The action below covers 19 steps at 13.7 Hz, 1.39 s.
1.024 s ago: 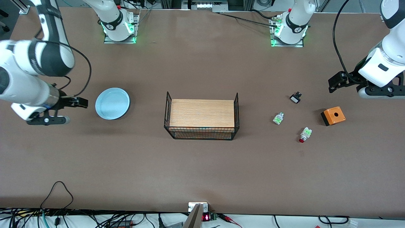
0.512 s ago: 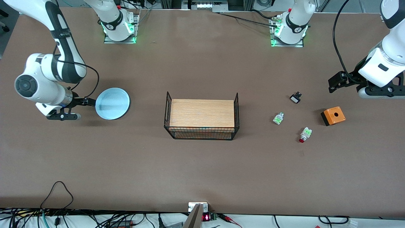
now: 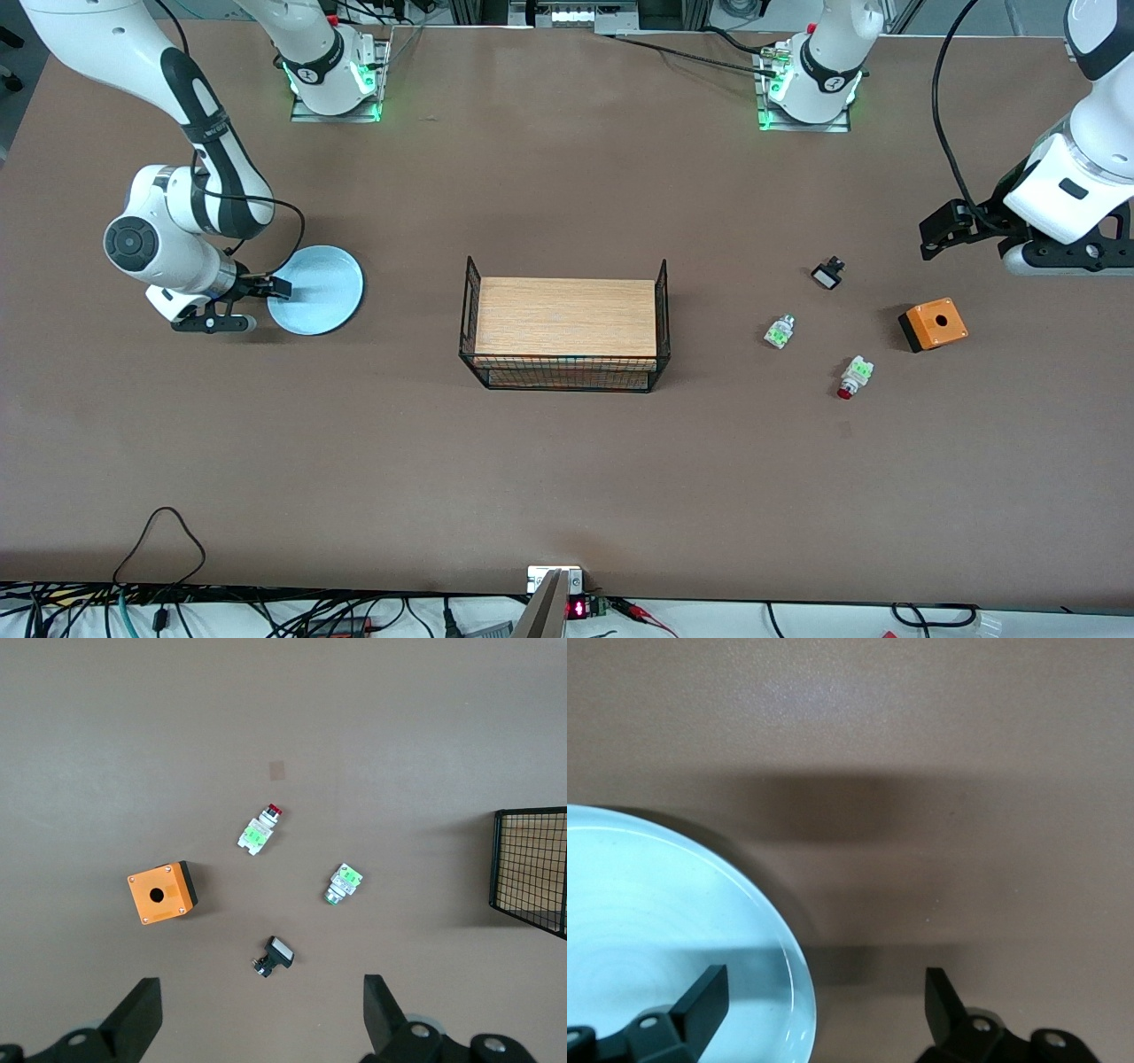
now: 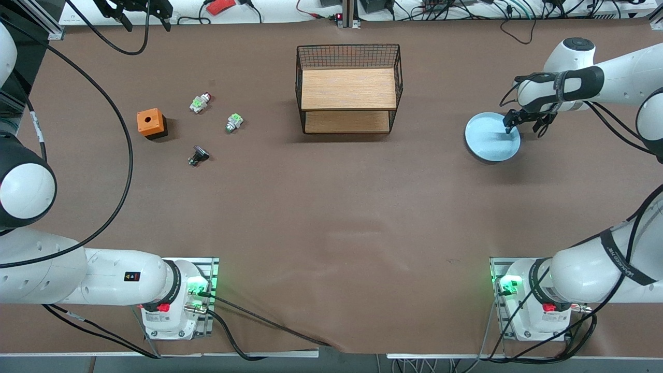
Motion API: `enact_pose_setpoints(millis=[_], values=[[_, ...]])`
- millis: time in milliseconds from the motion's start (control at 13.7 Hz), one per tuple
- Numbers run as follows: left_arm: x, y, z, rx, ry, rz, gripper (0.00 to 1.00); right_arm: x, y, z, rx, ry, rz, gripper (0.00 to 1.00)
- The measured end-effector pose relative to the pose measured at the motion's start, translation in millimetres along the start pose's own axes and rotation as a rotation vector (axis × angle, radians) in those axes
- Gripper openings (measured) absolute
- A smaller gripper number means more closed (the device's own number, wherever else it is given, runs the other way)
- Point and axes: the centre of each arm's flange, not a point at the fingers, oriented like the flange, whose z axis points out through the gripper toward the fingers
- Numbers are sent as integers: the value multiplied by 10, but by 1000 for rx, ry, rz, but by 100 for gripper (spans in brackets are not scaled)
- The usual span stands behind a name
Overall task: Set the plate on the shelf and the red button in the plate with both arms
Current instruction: 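Lower the right gripper onto the plate rim and grip it, then lift the plate with the right gripper and carry it over the basket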
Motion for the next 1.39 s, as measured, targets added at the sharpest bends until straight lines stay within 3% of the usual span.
enact_pose_setpoints(millis=[512,585,732,951,1390], values=[[1,0,3,0,0,0,100,-10,-37,51,0,-11,-47,17],[1,-1,3,0,-1,0,100,-13,-42,10,1,-13,-49,11],[2,-3,5,0,-1,-1,100,-17,-47,2,2,-18,-49,8],[2,-4,5,0,-1,-1,100,-24,-63,-86,15,-73,-40,6],[12,-5,29,0,-5,-1,100,112,-322,-1496,101,-167,30,3]])
